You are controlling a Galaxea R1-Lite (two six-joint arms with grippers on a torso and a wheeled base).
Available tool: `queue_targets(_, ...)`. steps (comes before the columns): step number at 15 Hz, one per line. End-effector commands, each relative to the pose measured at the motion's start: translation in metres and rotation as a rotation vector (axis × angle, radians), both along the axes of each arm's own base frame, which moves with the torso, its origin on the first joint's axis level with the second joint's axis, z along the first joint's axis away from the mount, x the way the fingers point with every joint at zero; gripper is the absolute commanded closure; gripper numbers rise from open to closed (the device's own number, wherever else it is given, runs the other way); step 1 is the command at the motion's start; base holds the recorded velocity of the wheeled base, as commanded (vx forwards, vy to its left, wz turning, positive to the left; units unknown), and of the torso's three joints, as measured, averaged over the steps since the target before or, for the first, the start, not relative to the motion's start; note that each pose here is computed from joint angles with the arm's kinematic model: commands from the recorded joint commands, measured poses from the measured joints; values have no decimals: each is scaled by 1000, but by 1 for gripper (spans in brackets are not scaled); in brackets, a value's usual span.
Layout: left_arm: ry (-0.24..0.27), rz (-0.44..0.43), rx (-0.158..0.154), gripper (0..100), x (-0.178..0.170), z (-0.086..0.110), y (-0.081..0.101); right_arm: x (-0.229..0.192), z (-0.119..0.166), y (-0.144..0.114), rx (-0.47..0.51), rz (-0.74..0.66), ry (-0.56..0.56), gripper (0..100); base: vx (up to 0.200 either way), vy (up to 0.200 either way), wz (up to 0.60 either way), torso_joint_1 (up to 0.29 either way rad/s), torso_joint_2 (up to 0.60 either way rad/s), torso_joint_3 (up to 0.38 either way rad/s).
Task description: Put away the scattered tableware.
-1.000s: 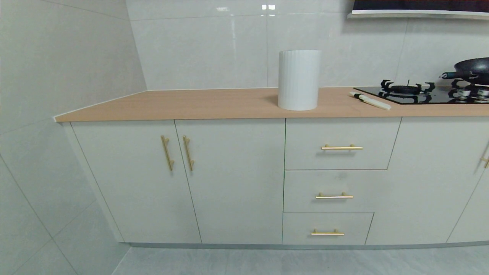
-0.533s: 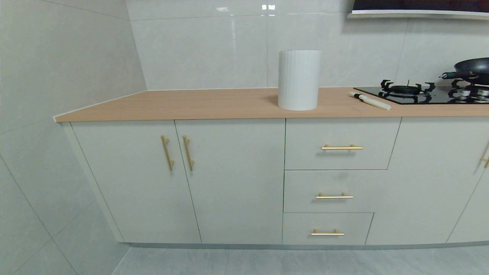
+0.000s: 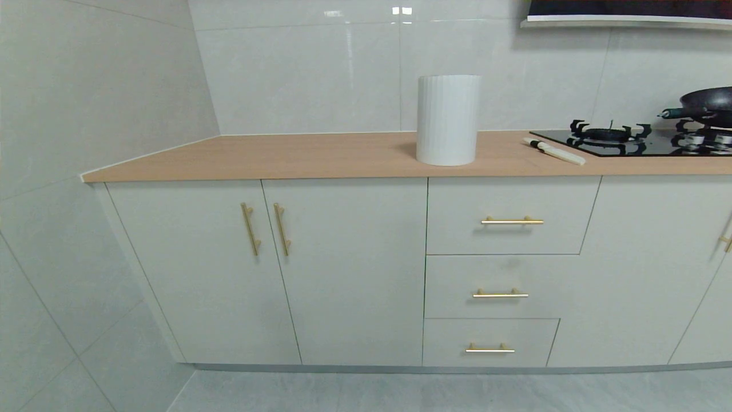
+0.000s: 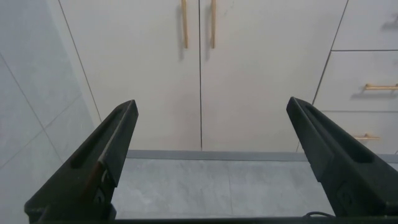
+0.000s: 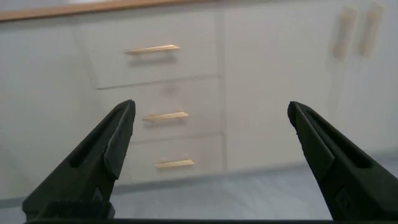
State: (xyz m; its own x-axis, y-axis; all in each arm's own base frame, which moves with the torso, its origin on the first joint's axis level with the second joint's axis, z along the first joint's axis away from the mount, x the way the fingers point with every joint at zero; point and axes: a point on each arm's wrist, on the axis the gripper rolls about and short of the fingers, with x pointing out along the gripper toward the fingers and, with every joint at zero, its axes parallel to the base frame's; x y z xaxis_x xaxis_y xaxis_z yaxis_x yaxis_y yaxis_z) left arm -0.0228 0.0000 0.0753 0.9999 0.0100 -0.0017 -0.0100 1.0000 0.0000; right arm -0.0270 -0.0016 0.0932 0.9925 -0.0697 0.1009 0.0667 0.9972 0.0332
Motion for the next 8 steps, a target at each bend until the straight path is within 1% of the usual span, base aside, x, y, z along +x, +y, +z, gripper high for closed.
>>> queue_targets(1,0,1,0,0,0,0,0,4,-18,1,-25,39,101,0,0,0,0,0,0,0)
queue_targets(5,0,1,0,0,0,0,0,4,-18,1,-35,59,104,0,0,0,0,0,0,0)
queue_targets(6,0,1,11,0,0,0,0,4,-18,1,-45,57,103,0,0,0,0,0,0,0)
queue_targets(7,0,1,11,0,0,0,0,4,-18,1,-43,57,103,0,0,0,0,0,0,0)
queue_targets(8,0,1,3,0,0,0,0,4,-18,1,-45,58,103,0,0,0,0,0,0,0)
